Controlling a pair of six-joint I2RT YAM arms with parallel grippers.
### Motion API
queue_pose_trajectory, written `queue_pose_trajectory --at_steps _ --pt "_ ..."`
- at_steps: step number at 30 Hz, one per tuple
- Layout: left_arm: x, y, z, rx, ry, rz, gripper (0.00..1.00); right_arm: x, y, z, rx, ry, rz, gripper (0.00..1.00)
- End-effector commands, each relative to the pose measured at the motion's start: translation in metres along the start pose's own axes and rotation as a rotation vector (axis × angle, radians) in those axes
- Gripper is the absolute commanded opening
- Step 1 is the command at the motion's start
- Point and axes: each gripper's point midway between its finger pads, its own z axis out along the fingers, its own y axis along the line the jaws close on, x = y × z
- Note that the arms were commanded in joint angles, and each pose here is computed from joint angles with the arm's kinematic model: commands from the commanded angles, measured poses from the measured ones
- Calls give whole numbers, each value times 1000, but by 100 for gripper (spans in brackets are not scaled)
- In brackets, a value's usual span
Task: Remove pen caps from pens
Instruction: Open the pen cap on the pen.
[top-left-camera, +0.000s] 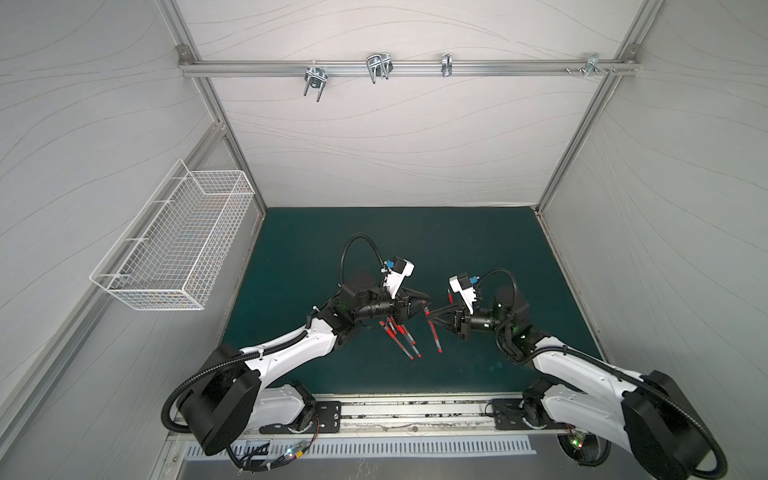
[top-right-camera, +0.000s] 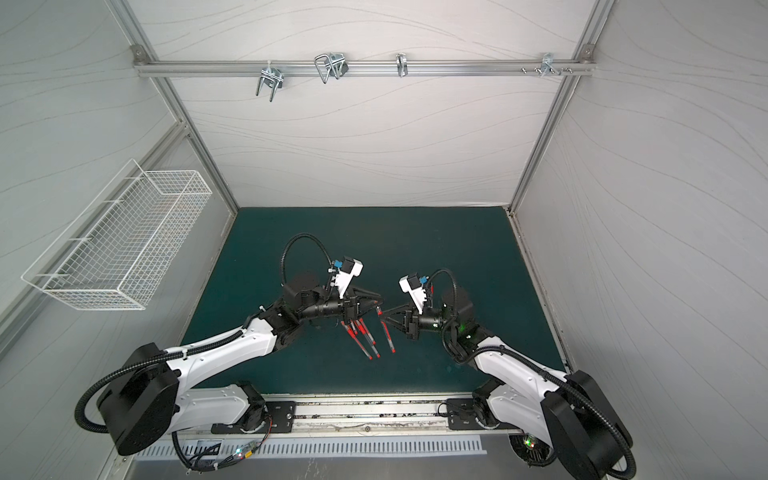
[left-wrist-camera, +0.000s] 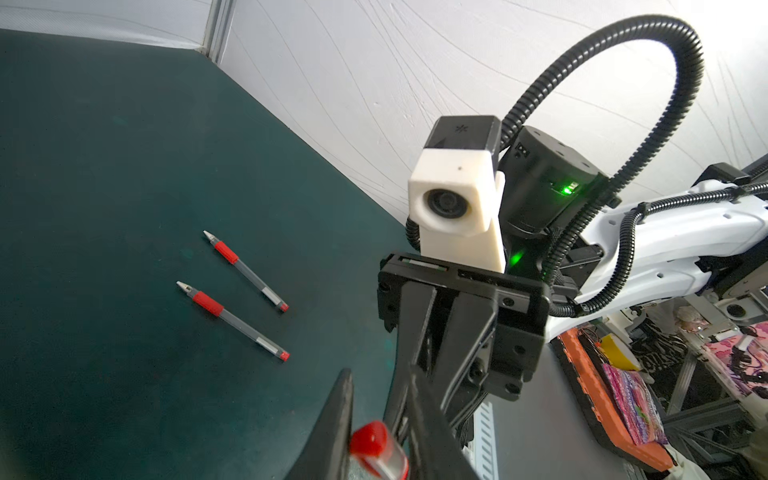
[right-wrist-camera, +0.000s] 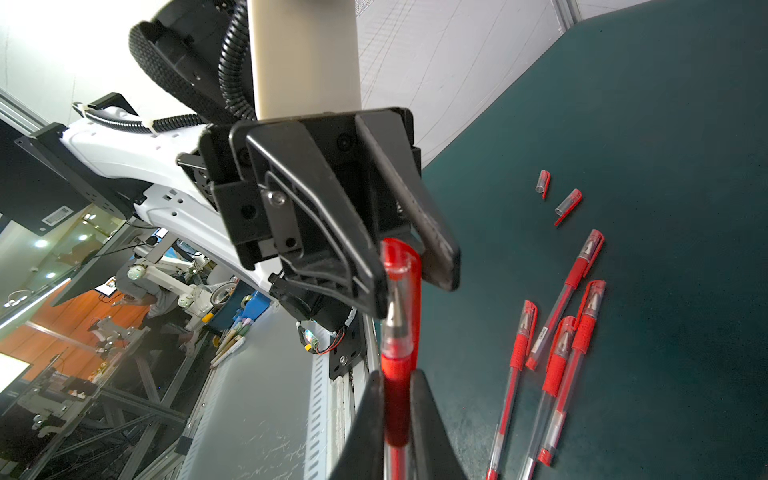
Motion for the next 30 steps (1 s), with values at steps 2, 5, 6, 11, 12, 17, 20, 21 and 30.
queue_pose_trajectory --at_steps 2,5,6,11,12,17,20,21,30 --pt "-18 -14 5 47 -22 47 25 -15 9 2 -26 -32 -62 5" --pt "-17 -14 7 56 -13 41 25 -15 10 2 -29 -32 -60 5" --pt "-17 -14 7 56 -11 40 23 -14 10 2 -28 -32 -59 5" --pt "-18 -14 5 49 -17 49 5 -15 9 1 -21 -35 -59 5" --pt "-18 -14 5 47 -18 49 3 -15 9 1 -20 -36 -61 6" --pt "-24 -6 -3 -41 -59 57 0 -15 4 -1 26 -40 -69 36" --pt "-33 5 -15 -148 -111 74 0 -17 -1 -8 117 -55 -106 43" --pt "-29 13 -19 -200 -104 56 0 -18 -2 -10 166 -59 -149 43" --pt "-33 30 -29 -320 -128 37 0 -14 6 -14 545 -42 -490 39"
